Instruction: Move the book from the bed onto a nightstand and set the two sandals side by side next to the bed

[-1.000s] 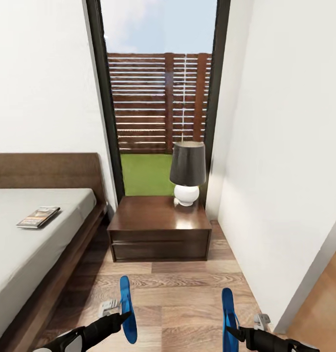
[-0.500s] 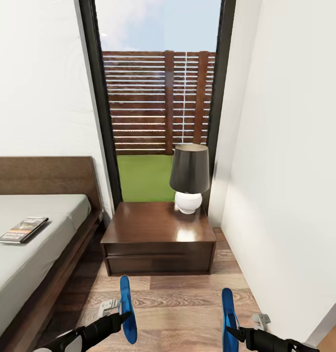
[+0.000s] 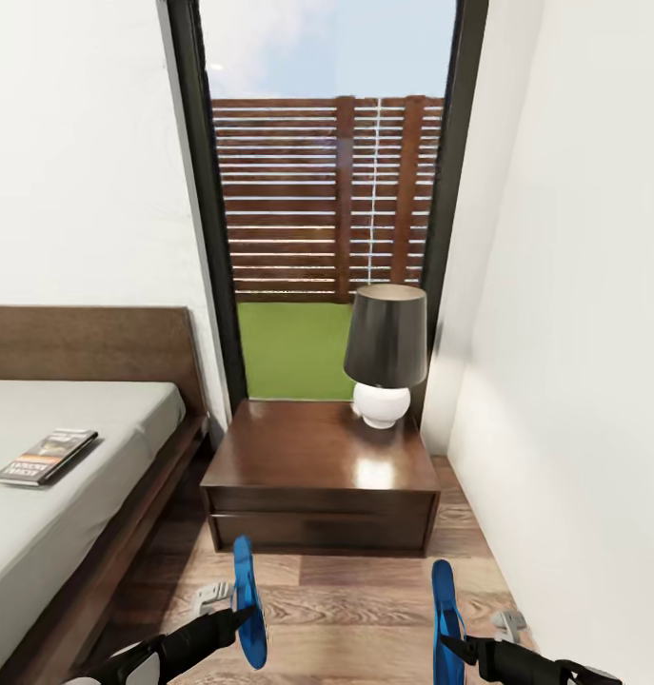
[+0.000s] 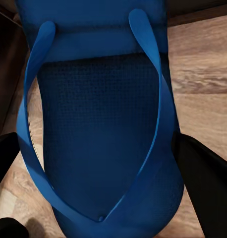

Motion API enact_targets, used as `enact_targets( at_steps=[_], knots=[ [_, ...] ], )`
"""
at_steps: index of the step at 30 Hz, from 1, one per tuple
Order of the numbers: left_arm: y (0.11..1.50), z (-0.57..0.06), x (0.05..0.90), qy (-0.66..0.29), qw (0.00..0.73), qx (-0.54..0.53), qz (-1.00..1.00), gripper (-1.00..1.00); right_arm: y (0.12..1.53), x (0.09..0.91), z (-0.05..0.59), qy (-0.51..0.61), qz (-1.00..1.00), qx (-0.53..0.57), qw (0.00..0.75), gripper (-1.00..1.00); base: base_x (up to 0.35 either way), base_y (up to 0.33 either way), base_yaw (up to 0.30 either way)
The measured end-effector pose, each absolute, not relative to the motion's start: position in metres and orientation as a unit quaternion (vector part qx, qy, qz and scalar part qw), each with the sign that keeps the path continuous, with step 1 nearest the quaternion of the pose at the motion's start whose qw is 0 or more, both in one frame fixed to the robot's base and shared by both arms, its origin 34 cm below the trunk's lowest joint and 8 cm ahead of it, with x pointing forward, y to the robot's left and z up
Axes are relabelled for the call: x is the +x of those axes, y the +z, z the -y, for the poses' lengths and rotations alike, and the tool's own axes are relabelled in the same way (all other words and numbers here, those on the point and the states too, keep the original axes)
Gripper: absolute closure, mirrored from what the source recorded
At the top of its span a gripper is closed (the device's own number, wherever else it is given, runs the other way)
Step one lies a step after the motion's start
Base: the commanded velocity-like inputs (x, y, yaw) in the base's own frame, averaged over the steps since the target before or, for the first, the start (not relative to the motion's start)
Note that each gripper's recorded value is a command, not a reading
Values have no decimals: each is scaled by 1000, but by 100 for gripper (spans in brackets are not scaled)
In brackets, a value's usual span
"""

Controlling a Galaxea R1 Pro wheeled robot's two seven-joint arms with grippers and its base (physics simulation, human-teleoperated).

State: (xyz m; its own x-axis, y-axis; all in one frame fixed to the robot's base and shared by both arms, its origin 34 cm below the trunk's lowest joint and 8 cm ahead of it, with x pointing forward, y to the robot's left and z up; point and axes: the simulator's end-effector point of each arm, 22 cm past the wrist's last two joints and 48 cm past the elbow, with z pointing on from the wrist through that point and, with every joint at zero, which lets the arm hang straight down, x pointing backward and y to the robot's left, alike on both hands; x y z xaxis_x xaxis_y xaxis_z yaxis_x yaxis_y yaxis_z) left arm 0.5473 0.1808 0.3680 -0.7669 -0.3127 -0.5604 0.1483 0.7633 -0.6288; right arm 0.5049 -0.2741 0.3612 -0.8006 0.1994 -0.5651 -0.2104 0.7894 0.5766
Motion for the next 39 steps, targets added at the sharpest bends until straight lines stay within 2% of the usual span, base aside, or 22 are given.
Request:
enact_targets(
  at_steps=[39],
  knots=[
    [368,-178,546,-343,337,-46,-876,100,361,505,274,324,-892,-4,315,100,0,-30,288]
  ],
)
